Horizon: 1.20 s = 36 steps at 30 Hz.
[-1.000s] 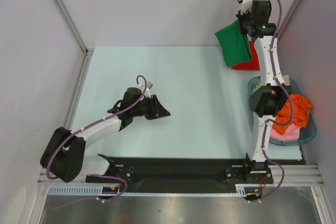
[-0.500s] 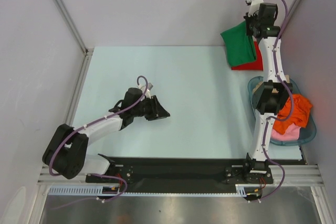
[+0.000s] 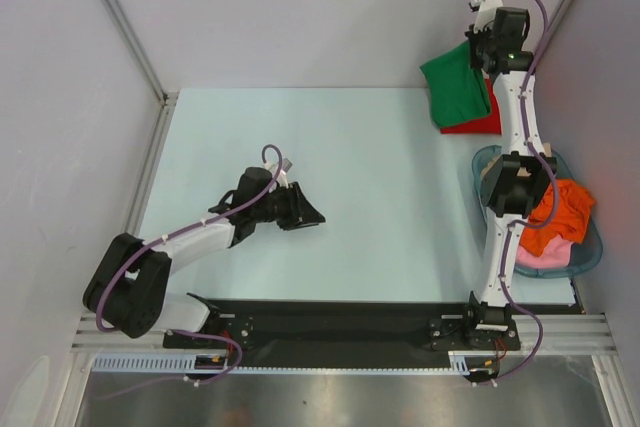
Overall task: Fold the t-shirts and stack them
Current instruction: Neatly place the folded tshirt to the corner
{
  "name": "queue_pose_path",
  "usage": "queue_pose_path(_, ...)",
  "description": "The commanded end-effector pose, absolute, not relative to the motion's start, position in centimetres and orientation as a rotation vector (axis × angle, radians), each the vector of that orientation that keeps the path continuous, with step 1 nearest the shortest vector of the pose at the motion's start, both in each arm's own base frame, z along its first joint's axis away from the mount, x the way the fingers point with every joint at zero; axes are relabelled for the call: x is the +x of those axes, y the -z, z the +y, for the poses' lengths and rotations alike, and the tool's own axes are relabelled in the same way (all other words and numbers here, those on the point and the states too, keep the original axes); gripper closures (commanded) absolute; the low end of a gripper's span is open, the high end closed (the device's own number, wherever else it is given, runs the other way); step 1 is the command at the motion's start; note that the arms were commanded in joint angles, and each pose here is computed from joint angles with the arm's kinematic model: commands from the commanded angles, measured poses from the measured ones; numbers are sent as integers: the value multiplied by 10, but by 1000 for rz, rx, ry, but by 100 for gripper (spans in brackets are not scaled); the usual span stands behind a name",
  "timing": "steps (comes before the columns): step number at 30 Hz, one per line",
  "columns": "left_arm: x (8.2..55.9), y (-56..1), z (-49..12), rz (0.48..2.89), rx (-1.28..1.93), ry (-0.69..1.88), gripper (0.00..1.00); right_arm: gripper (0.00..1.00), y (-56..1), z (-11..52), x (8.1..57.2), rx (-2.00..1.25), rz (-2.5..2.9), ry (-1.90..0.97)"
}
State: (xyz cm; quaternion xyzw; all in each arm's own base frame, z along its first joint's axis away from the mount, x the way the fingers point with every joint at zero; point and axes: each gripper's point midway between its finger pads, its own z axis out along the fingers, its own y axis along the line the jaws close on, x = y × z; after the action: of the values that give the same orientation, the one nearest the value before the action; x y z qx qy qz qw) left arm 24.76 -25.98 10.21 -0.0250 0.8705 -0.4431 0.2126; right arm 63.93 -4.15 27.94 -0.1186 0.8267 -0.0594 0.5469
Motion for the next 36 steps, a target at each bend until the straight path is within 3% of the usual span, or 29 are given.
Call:
queue_pose_path(1,252,-113,-262,2370,-50,1265,63,100,-311,-53,649,-271,1848,166)
queue_pose_path(31,271,-79,-271,2469,-89,1238,65,100,-212,-129,712,-255,1804,311)
queue_pose_path(36,270,-70,-272,2493,-104,1237,66,81,-199,-158,720,-244,1776,451)
